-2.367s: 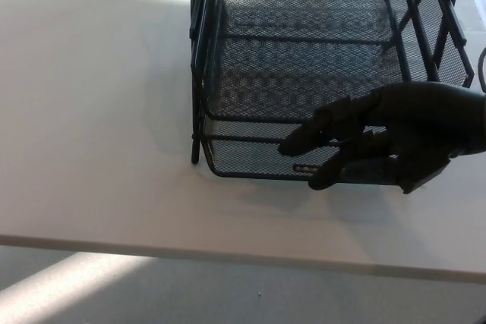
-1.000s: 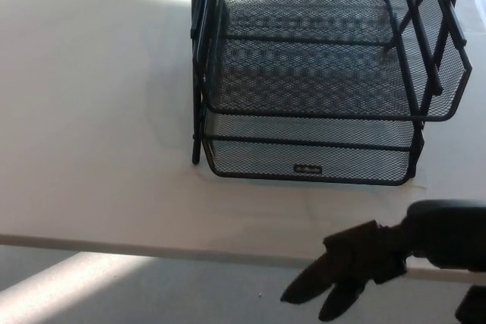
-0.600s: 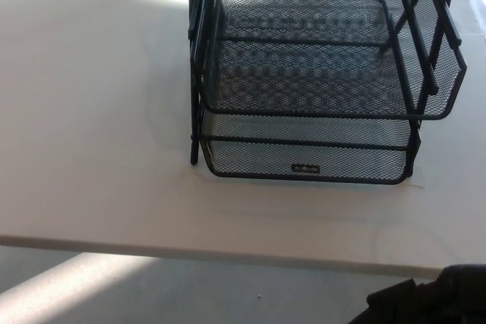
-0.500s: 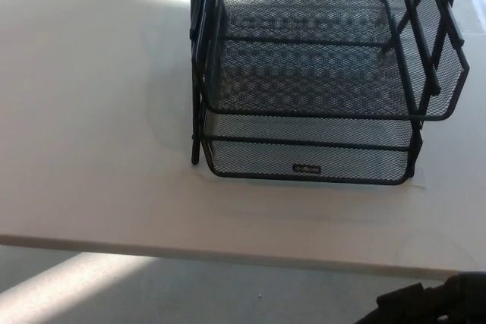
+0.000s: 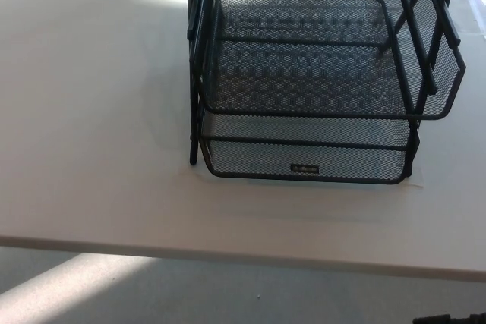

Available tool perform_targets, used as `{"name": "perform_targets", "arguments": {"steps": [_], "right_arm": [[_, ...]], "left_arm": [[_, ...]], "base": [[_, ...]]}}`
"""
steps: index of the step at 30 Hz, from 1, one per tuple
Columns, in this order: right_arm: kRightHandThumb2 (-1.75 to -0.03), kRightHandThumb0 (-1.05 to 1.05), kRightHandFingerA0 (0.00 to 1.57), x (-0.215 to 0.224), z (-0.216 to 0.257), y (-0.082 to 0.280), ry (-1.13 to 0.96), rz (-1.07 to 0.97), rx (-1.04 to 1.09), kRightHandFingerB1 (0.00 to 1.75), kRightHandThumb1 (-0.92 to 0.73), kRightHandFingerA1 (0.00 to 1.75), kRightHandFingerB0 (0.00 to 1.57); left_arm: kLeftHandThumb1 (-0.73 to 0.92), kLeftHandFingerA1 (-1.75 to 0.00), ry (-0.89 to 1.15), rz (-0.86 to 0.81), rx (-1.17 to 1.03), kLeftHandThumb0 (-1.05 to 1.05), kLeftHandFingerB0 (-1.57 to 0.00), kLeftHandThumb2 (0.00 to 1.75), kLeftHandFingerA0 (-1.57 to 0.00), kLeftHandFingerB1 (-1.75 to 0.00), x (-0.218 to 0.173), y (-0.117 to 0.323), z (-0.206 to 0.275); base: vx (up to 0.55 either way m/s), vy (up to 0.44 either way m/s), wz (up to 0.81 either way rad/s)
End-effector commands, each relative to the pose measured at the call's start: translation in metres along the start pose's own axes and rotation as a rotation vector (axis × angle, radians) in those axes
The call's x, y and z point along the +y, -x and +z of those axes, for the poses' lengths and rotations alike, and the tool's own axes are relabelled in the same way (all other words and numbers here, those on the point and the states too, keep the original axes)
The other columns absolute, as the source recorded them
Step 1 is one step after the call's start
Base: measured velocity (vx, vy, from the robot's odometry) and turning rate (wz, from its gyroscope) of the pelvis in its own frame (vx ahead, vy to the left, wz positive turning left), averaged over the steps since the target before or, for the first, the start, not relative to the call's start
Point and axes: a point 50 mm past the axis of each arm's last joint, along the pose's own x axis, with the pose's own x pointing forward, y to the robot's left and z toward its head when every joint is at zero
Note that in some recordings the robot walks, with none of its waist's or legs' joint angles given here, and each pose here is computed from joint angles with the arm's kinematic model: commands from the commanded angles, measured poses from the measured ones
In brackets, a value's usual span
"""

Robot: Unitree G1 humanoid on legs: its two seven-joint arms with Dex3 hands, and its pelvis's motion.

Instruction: A balck drawer is kept on the middle of the table and the robot uses its right hand to push it back away from the robot

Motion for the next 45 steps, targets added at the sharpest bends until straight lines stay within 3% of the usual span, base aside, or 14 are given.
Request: {"name": "perform_targets", "arguments": {"steps": [1,6,7,8,10,11,24,45], "right_arm": [[-0.63,-0.54,0.46,-0.012,-0.028,0.001,0.124,-0.294,0.145,0.33,-0.75,0.38,0.35],[-0.61,-0.51,0.54,-0.025,-0.046,0.007,0.192,-0.410,0.281,0.34,-0.77,0.39,0.42],[-0.99,-0.44,0.48,-0.026,-0.049,0.008,0.198,-0.421,0.293,0.50,-0.58,0.60,0.28],[-0.99,-0.44,0.48,-0.027,-0.050,0.008,0.202,-0.429,0.302,0.50,-0.58,0.60,0.28],[-0.98,-0.44,0.50,-0.031,-0.062,0.008,0.217,-0.472,0.354,0.50,-0.58,0.61,0.30],[-0.63,-0.49,0.56,-0.032,-0.064,0.007,0.215,-0.479,0.367,0.37,-0.75,0.41,0.46],[-0.63,-0.50,0.55,-0.033,-0.110,-0.008,0.328,-0.516,0.676,0.36,-0.75,0.40,0.45],[-0.62,-0.53,0.48,-0.031,-0.126,-0.015,0.351,-0.392,0.752,0.37,-0.71,0.41,0.41]], "left_arm": [[0.72,-0.37,-0.010,0.010,0.026,-0.55,-0.31,0.63,-0.45,-0.32,0.005,0.006,-0.009],[0.72,-0.37,-0.017,0.011,0.029,-0.57,-0.31,0.63,-0.44,-0.32,0.005,0.005,-0.008],[0.72,-0.37,-0.015,0.011,0.027,-0.57,-0.31,0.63,-0.45,-0.32,0.005,0.005,-0.008],[0.72,-0.37,-0.014,0.012,0.026,-0.57,-0.31,0.63,-0.45,-0.32,0.005,0.005,-0.008],[0.75,-0.37,-0.008,0.011,0.026,-0.55,-0.33,0.63,-0.45,-0.32,0.004,0.005,-0.008],[0.72,-0.38,-0.009,0.011,0.027,-0.56,-0.33,0.63,-0.46,-0.33,0.004,0.005,-0.008],[0.72,-0.36,-0.003,0.011,0.024,-0.56,-0.31,0.63,-0.43,-0.32,0.004,0.005,-0.009],[0.73,-0.37,-0.012,0.011,0.025,-0.56,-0.31,0.63,-0.43,-0.32,0.005,0.006,-0.010]], "base": [[0.00,0.000,0.00],[0.00,0.000,0.00],[0.00,0.000,0.00],[0.00,0.000,0.00],[0.00,0.000,0.00],[0.00,0.000,0.00],[0.00,0.000,0.00],[0.00,0.000,0.00]]}}
